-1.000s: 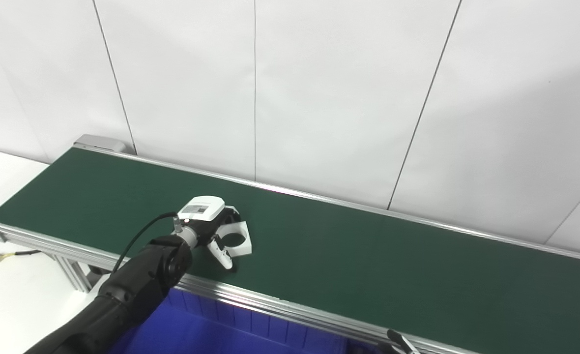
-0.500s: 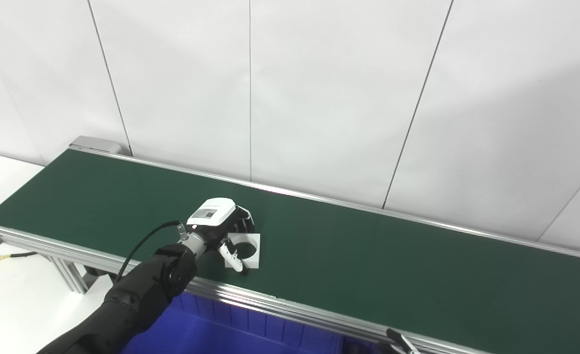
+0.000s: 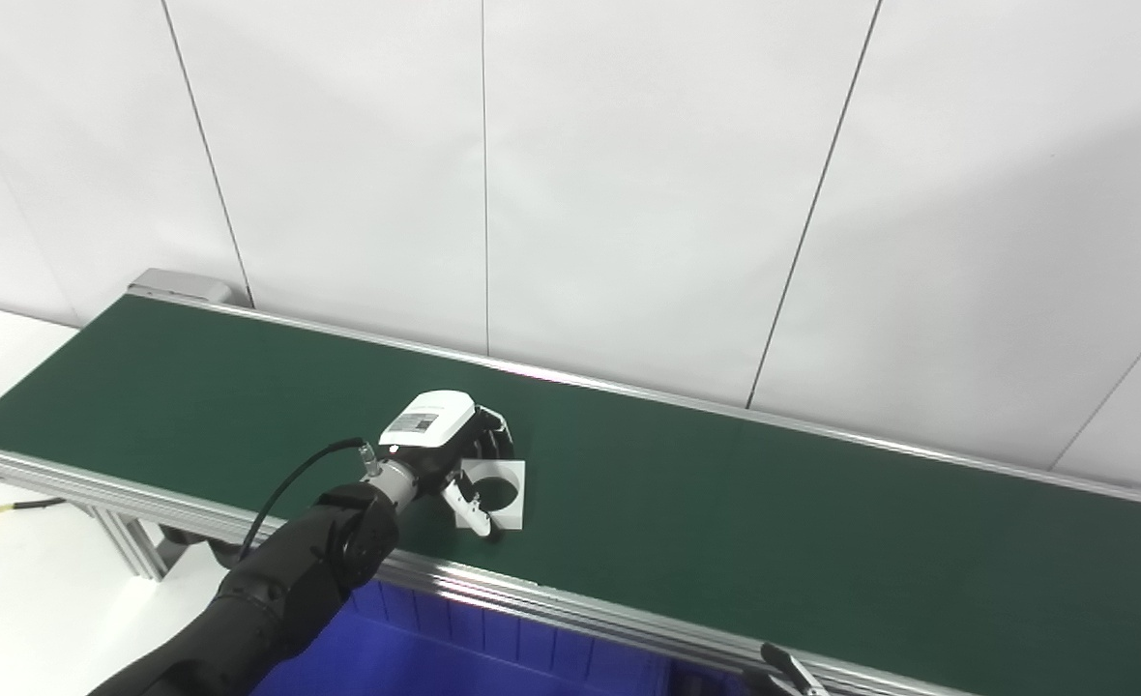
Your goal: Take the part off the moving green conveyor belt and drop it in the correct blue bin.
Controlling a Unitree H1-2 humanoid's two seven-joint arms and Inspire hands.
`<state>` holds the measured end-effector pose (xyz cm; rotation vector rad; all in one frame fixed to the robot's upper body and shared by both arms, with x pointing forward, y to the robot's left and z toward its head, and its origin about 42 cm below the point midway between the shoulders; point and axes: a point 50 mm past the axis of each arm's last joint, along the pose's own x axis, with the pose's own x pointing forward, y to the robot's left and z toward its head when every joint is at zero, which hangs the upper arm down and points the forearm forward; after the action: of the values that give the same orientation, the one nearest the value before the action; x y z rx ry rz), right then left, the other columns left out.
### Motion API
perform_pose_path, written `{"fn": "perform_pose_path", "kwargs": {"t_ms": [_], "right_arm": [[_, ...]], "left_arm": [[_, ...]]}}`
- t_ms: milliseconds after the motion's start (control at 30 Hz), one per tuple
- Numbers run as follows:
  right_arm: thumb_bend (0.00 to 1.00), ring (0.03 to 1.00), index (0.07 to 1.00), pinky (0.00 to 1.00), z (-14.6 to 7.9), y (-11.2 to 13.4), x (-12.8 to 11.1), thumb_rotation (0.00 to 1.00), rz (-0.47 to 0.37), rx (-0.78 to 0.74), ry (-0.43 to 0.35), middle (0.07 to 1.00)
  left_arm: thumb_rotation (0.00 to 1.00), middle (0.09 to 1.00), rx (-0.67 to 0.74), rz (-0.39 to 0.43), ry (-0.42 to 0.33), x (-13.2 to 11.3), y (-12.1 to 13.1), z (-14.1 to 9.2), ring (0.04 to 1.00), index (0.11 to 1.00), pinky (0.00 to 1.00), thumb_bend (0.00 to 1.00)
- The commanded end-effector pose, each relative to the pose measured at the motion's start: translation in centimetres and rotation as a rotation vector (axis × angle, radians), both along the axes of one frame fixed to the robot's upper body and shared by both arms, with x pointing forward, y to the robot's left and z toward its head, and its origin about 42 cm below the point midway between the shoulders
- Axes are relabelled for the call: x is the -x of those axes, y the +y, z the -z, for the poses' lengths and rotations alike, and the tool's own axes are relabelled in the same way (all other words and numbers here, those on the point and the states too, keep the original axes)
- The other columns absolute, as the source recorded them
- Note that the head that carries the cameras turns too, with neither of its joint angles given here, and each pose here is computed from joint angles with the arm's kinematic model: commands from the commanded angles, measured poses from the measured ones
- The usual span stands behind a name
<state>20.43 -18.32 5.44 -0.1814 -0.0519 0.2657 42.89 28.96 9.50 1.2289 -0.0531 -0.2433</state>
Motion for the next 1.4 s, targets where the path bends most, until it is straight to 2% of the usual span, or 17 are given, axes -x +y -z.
{"fn": "perform_pose_path", "kwargs": {"t_ms": [0,267,567,767,1000,1167,1367], "right_arm": [[0.51,0.785,0.875,0.72,-1.2,0.2,-0.4,0.22,-0.003,-0.018,-0.071,0.79],[0.52,0.781,0.873,0.72,-1.2,-0.1,-0.3,0.23,0.001,-0.017,-0.064,0.786],[0.52,0.788,0.878,0.73,-1.2,-0.4,-0.2,0.2,-0.002,-0.018,-0.06,0.789],[0.52,0.787,0.883,0.74,-1.4,-0.8,0.0,0.21,-0.002,-0.015,-0.055,0.792],[0.52,0.786,0.885,0.74,-1.7,-1.3,0.3,0.19,0.003,-0.002,-0.049,0.794],[0.52,0.789,0.889,0.74,-2.0,-1.9,0.6,0.26,0.007,0.003,-0.048,0.796],[0.5,0.794,0.894,0.75,-2.3,-2.6,0.8,0.24,0.011,-0.002,-0.042,0.803]], "left_arm": [[0.0,0.481,-0.023,-0.033,-0.032,0.2,2.3,-1.2,0.435,0.495,0.41,0.5],[0.0,0.47,0.065,-0.01,-0.136,2.2,2.3,-4.5,0.412,0.501,0.39,0.5],[0.0,0.48,0.108,0.045,-0.209,4.9,2.1,-8.5,0.427,0.493,0.4,0.5],[0.0,0.476,0.207,0.09,-0.204,7.0,2.3,-11.2,0.417,0.513,0.39,0.5],[0.0,0.465,0.25,0.152,-0.191,10.4,2.2,-13.8,0.39,0.525,0.35,0.5],[0.0,0.456,0.266,0.19,-0.17,13.4,2.1,-14.9,0.374,0.528,0.31,0.5],[0.0,0.466,0.312,0.223,-0.149,16.8,1.8,-14.6,0.424,0.517,0.41,0.5]]}}
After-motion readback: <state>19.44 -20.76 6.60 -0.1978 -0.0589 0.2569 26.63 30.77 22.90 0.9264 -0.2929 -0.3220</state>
